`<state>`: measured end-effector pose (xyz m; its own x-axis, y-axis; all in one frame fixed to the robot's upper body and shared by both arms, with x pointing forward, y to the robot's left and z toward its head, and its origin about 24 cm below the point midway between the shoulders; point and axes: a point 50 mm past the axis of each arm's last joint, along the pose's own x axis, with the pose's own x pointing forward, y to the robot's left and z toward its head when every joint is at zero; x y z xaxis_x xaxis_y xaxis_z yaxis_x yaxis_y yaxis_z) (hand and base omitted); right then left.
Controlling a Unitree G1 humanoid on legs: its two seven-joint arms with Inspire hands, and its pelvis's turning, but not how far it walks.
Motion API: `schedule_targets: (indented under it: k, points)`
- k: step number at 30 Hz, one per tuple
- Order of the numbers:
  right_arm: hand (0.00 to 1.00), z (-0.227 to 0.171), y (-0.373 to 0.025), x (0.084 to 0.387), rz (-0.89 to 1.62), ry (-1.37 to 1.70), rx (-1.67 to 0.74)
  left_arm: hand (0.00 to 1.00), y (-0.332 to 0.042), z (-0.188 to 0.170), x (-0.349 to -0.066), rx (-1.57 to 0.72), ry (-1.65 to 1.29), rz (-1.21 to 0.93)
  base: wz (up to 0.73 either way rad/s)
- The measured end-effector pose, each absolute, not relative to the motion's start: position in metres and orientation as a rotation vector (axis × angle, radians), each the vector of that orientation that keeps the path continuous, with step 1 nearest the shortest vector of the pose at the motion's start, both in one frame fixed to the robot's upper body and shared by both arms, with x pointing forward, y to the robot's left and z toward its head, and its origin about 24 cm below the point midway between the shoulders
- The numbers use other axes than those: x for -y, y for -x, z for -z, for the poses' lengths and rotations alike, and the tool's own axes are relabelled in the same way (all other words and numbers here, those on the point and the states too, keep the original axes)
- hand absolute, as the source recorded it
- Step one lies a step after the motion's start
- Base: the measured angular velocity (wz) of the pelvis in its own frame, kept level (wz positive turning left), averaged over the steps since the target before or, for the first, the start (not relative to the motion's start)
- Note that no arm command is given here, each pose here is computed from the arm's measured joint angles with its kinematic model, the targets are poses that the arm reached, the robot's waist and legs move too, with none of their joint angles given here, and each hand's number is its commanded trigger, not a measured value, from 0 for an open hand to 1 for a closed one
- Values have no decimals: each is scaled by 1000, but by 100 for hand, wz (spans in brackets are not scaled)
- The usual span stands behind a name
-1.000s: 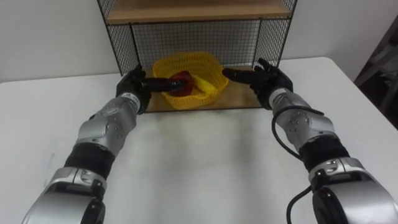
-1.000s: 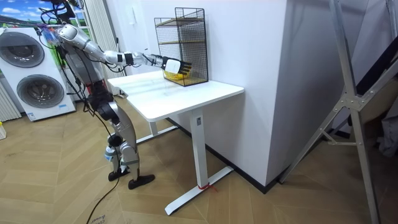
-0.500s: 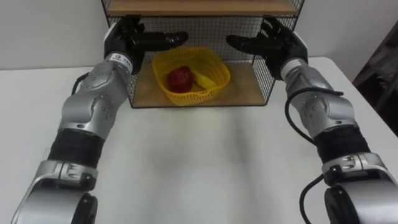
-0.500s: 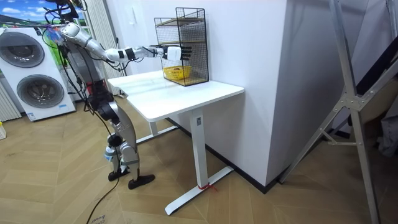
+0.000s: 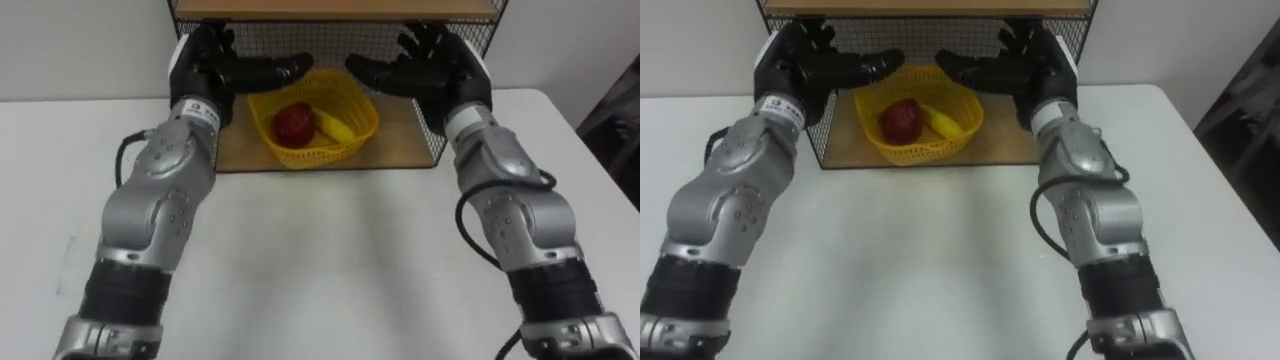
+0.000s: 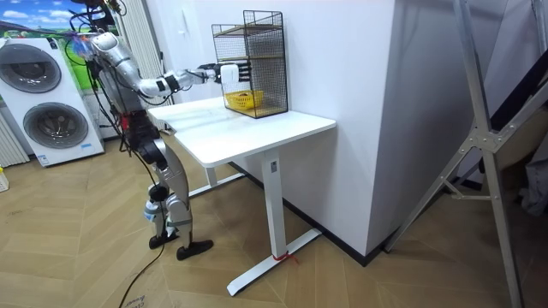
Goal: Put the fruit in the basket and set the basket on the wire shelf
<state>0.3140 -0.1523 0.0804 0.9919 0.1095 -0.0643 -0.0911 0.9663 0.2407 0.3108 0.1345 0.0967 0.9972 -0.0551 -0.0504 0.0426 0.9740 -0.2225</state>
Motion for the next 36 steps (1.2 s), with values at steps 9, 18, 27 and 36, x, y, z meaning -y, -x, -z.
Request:
schedule_targets:
  k: [9,18,27,36]
  points:
    - [0,-57,-276,142,-171,-253,-106,0,-272,-63,-129,-121,224,121,2]
    - [0,-35,-242,144,-188,-256,-102,0,-235,-53,-137,-76,235,158,2]
    - [0,-41,-201,161,-144,-225,-3,0,-198,-51,-158,15,201,103,1]
    - [0,-108,-188,243,314,91,363,0,-178,-135,-243,518,-112,-462,2]
